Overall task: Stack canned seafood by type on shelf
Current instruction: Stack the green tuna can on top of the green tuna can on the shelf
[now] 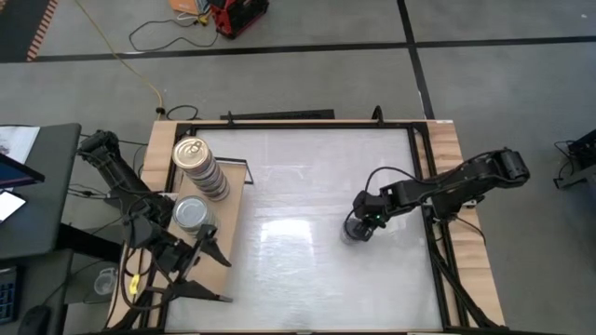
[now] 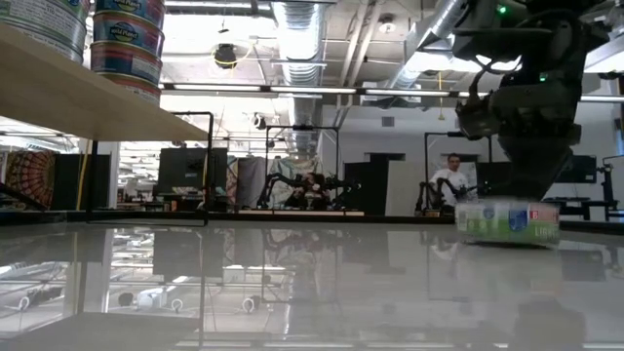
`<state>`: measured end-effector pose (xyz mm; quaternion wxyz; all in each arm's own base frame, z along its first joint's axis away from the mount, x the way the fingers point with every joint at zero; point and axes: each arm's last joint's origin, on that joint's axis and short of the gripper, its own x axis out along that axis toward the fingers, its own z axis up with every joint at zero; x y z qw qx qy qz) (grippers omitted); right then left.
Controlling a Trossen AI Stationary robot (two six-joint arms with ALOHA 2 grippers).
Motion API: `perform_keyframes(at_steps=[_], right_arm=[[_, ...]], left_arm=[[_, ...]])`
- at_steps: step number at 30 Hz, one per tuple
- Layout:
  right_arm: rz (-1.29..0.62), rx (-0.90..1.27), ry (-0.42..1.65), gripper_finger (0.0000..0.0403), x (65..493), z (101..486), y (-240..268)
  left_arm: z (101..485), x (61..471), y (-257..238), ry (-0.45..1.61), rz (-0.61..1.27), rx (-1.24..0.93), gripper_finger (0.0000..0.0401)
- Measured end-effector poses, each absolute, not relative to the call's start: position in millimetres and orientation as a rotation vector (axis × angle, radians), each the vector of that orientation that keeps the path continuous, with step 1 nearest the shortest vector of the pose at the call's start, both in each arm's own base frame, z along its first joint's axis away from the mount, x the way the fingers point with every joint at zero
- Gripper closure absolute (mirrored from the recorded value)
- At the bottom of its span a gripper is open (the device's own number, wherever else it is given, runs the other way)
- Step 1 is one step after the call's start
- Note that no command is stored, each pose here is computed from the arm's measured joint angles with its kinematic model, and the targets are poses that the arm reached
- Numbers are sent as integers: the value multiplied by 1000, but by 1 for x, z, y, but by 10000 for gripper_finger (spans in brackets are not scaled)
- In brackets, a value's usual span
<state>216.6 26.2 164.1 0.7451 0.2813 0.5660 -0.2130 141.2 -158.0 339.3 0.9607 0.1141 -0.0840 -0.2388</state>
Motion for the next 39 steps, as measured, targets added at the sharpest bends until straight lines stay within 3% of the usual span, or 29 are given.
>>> perform_keyframes(at_steps=[10, 18, 22, 30, 39], right_arm=[[-648, 584, 1299, 360, 208, 164, 10], [-719, 465, 1336, 357, 215, 210, 9], [-649, 446, 1281, 353, 222, 222, 22], [-568, 396, 1317, 347, 210, 204, 45], [-246, -42, 1321, 346, 194, 188, 118]], left_arm=[[340, 142, -157, -166, -441, 230, 69], [340, 142, -156, -163, -398, 228, 69], [340, 142, -155, -160, -393, 224, 69], [338, 142, -156, -138, -397, 205, 69], [338, 143, -154, -137, -343, 236, 69]])
